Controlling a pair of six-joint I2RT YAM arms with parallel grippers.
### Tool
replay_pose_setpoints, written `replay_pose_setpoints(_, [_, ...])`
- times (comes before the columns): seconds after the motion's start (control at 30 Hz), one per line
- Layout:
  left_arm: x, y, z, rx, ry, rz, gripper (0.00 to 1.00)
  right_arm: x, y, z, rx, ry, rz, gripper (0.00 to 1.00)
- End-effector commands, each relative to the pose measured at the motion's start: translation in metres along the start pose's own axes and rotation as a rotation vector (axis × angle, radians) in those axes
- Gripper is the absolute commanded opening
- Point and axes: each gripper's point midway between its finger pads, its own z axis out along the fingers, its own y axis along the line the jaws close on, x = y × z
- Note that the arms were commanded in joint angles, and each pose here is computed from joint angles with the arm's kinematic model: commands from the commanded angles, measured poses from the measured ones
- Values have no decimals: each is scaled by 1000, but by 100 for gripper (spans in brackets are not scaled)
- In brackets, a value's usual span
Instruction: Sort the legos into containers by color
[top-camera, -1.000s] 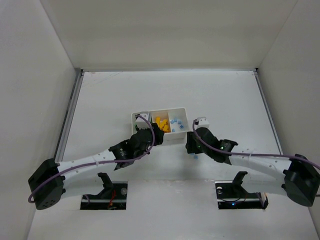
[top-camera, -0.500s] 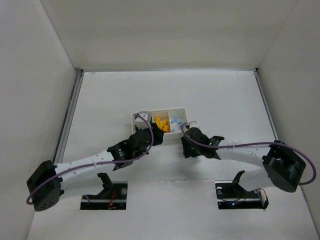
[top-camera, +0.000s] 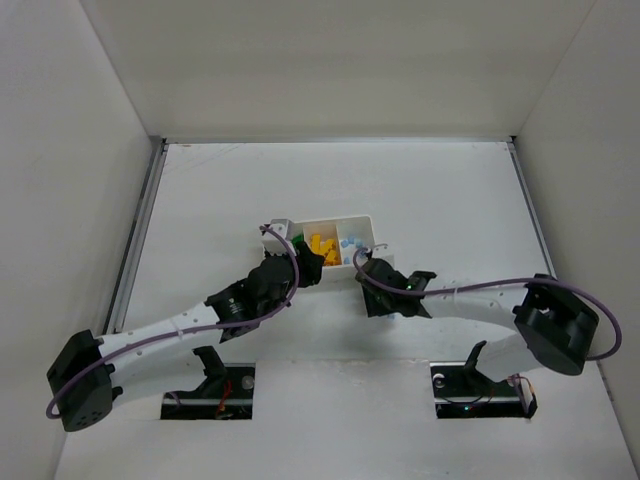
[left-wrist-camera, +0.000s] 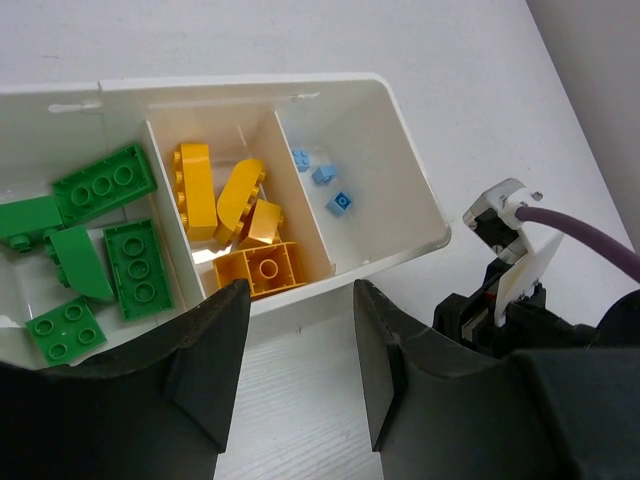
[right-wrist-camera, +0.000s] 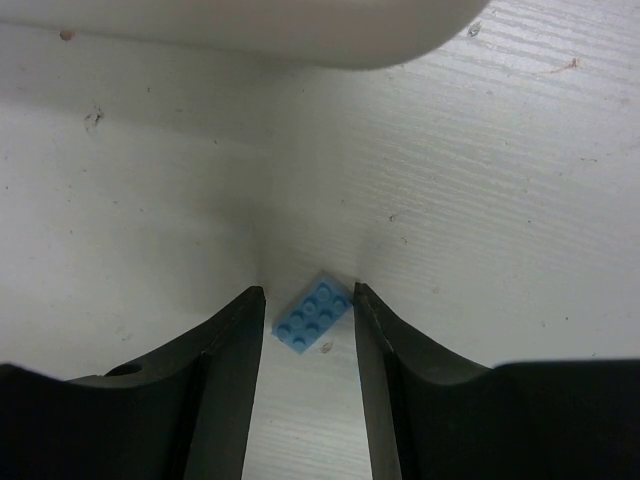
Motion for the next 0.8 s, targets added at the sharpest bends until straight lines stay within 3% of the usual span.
replay_pose_setpoints(0.0, [-6, 0, -3, 8, -17, 6, 43, 7, -4, -6, 79, 21, 9, 47])
replay_pose_setpoints(0.3, [-5, -1, -3, 11, -14, 8, 43, 15, -3, -14, 110, 4, 62, 47])
replay_pose_setpoints(0.5, [-2, 0, -2, 7, -9, 9, 43, 15, 14, -10, 17, -6, 85, 46])
replay_pose_setpoints(0.77, [-2, 2, -3, 6, -11, 3, 43, 11, 13, 1, 38, -8, 81, 35])
